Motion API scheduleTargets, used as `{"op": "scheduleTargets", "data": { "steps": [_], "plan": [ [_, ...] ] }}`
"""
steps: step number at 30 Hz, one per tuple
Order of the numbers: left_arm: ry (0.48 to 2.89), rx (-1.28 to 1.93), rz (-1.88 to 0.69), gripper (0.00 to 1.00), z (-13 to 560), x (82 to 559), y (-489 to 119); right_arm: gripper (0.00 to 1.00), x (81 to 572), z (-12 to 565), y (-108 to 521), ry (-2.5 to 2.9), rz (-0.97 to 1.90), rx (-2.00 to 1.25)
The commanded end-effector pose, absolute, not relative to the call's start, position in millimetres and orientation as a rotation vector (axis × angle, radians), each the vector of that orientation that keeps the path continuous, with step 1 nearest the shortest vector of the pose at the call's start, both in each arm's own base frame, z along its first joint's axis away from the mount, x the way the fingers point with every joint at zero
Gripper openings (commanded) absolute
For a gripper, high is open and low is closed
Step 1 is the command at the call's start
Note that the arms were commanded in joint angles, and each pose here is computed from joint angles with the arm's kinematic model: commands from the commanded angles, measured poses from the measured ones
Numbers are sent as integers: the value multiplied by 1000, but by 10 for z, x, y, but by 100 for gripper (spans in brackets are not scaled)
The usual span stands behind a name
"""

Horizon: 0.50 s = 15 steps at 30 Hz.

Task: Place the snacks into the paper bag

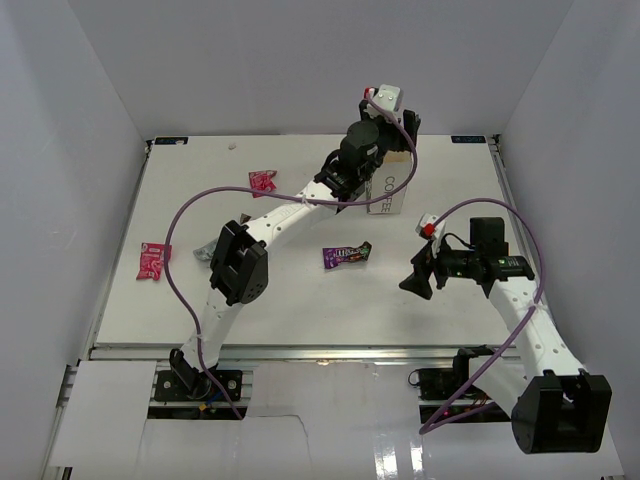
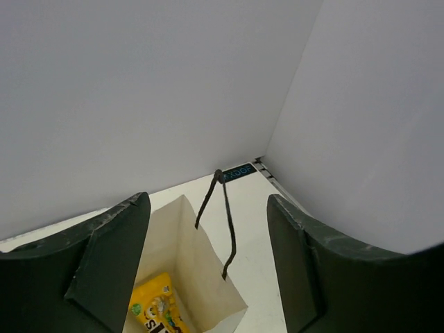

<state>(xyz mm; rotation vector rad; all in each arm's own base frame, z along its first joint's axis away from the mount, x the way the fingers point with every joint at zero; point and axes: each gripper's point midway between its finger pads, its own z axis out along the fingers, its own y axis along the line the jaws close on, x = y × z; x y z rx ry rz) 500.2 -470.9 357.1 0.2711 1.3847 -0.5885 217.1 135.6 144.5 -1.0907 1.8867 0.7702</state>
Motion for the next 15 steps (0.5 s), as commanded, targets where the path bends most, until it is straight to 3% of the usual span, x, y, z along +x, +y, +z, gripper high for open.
{"op": "scheduleTargets", "data": {
  "steps": [1, 6, 7, 8, 11, 15],
  "plan": [
    [1260, 320, -760, 79, 4322, 4641, -4710, 82, 2154, 1583, 1477, 1701, 831, -1250],
    [1218, 490, -891, 84, 4694, 4020, -4561, 84, 2111, 1534, 1637, 1366, 860, -1661],
    [1228, 521, -908, 85, 4722, 3800, -4407, 94, 2325, 1462, 1634, 1357, 784, -1749],
    [1239, 524, -906, 86, 4733, 3698, -4296, 98, 2349, 1556, 1713, 1310, 771, -1774],
    [1335, 426, -870, 88, 4678, 3396, -3746, 90, 2696, 1376, 1929, 1342, 638, -1942],
    [1539, 251, -750, 88, 4319, 3058, -2921, 90, 3136, 1134, 2349, 1455, 484, -2037]
  ]
}}
